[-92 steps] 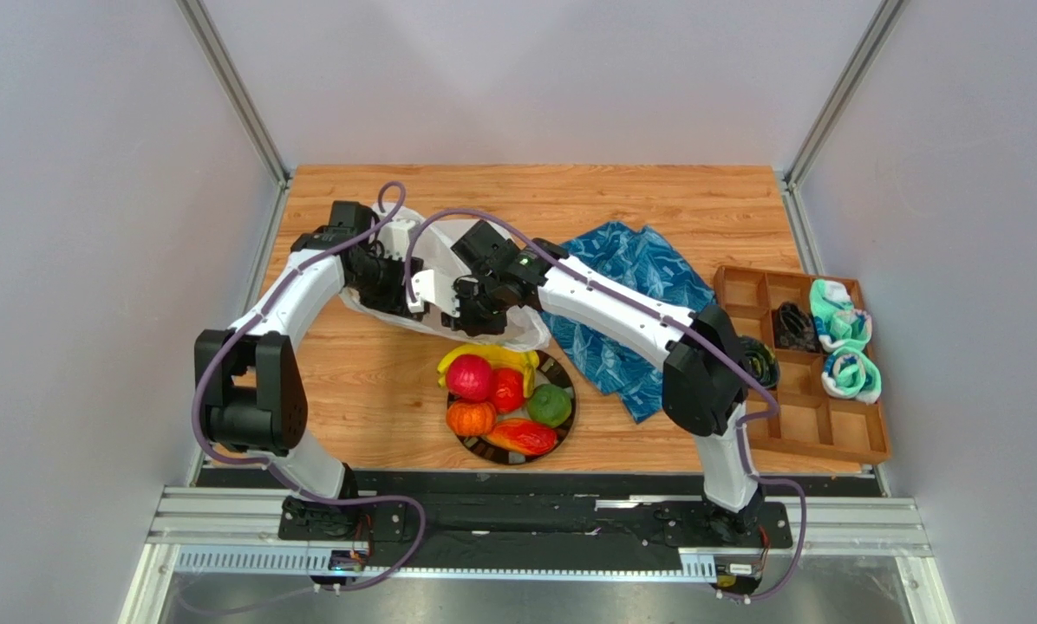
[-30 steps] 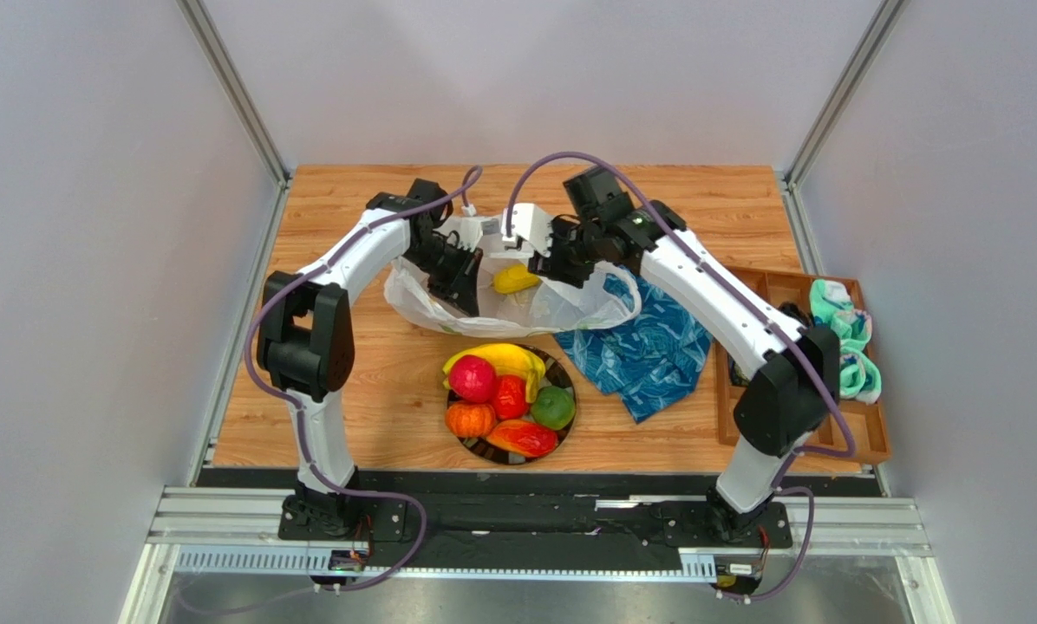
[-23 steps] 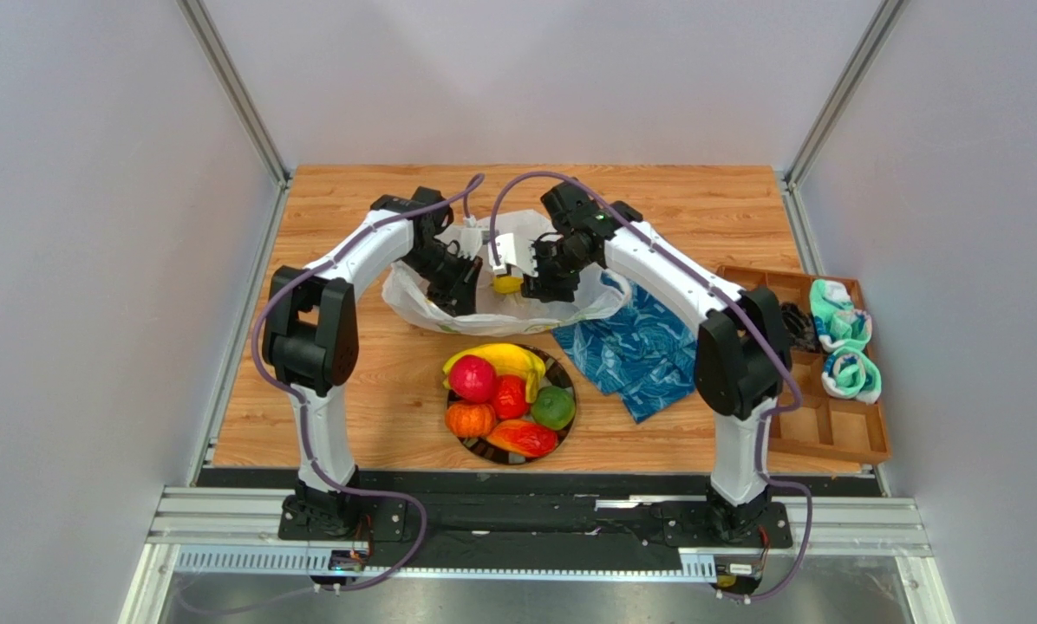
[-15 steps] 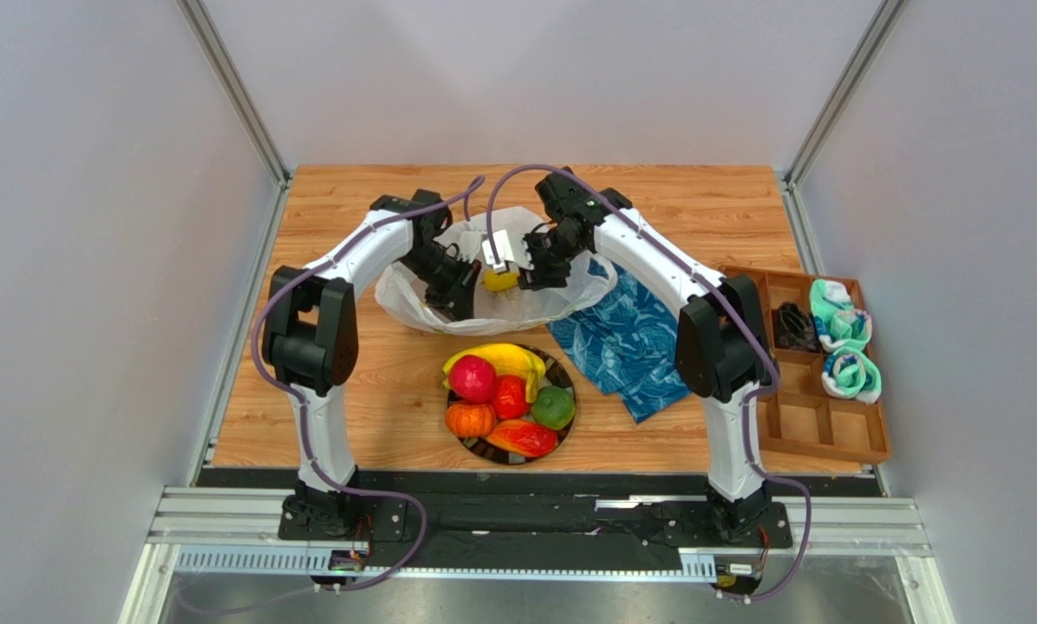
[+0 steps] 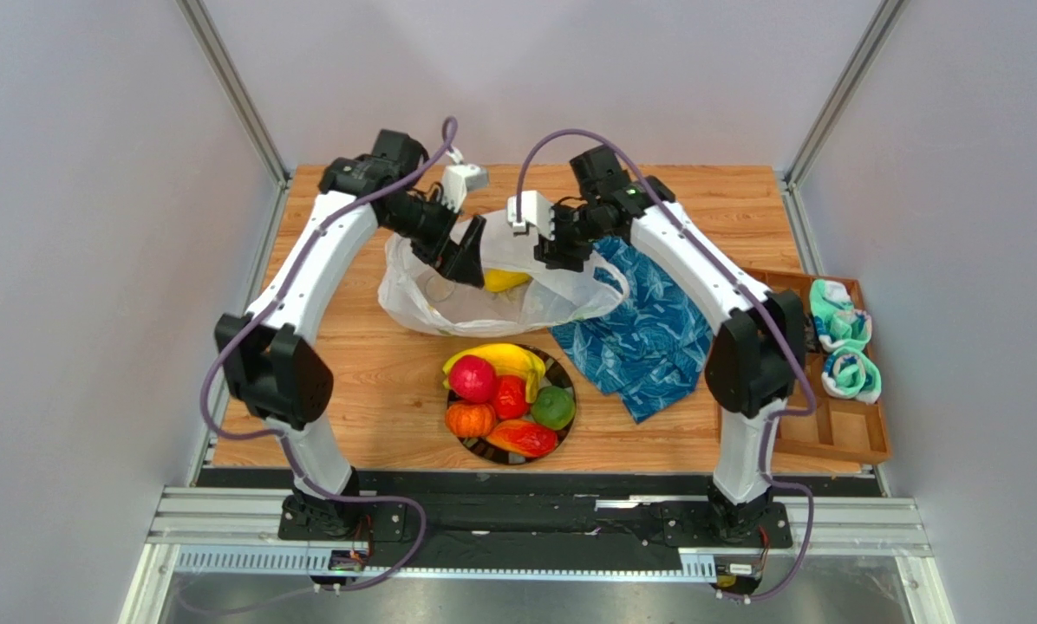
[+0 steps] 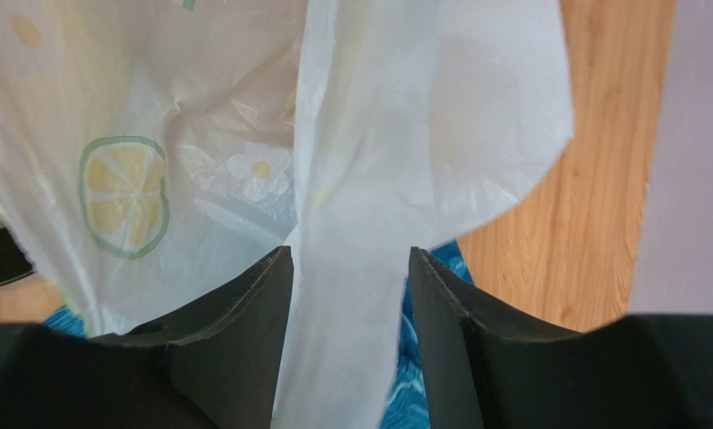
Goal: Take the fake fruits out of the plastic bag
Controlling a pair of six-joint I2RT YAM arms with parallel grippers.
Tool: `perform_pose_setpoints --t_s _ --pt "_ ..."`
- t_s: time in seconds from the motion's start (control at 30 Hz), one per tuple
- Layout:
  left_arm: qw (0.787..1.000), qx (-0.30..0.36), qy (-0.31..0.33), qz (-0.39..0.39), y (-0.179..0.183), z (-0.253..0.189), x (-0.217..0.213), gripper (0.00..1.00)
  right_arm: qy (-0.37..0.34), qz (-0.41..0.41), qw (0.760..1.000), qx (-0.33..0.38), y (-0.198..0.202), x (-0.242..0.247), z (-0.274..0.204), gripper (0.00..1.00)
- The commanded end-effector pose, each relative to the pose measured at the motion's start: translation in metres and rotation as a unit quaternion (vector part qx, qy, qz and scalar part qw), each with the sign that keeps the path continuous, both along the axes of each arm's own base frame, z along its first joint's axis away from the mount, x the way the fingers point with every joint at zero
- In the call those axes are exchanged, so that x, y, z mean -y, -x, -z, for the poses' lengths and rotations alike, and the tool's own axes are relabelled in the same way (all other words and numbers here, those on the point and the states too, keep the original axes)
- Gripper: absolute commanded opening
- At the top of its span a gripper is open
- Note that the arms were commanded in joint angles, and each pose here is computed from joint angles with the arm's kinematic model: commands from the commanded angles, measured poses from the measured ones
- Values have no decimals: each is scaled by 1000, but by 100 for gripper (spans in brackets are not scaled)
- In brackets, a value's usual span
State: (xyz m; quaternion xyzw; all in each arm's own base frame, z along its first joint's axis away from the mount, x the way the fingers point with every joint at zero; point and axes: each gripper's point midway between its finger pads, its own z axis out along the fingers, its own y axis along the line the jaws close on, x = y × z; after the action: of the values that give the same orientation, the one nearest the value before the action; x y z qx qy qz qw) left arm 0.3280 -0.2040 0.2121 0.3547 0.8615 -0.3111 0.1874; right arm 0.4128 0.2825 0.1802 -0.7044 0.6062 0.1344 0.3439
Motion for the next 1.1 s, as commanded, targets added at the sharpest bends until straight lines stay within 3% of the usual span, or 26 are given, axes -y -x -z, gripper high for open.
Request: perform_pose_setpoints --t_s 0.0,0.13,0.23,0.33,0.5,0.7,0.83,0.9,0.97,1.0,1.07 --pt "988 138 67 11 2 -89 7 99 -112 67 991 21 17 -4 -82 56" --pt "967 251 23 36 -21 -97 -6 99 -150 136 979 4 25 5 -112 56" --pt "934 325 -85 125 -37 -83 -22 99 -160 154 975 6 39 16 -124 56" --pt "912 341 -168 156 -57 -64 -38 99 -158 172 972 5 50 27 -122 56" --pt "896 319 -286 116 -100 -33 -69 99 -165 188 968 -8 63 33 -116 56" --pt "887 304 -335 91 -133 7 -78 99 -179 185 966 -35 74 30 -111 55" --pt "892 229 -378 95 -130 39 -94 99 -170 185 967 -47 73 28 -101 55" --pt "903 202 -367 95 -128 41 -93 86 -169 185 967 -45 70 27 -99 55" --pt "919 138 -357 98 -113 52 -100 18 -169 189 966 -49 66 25 -96 55" --pt "920 151 -354 73 -120 34 -102 0 -171 191 965 -49 63 24 -95 55" --pt "932 135 -336 16 -117 17 -113 0 -181 199 962 -52 55 18 -98 54"
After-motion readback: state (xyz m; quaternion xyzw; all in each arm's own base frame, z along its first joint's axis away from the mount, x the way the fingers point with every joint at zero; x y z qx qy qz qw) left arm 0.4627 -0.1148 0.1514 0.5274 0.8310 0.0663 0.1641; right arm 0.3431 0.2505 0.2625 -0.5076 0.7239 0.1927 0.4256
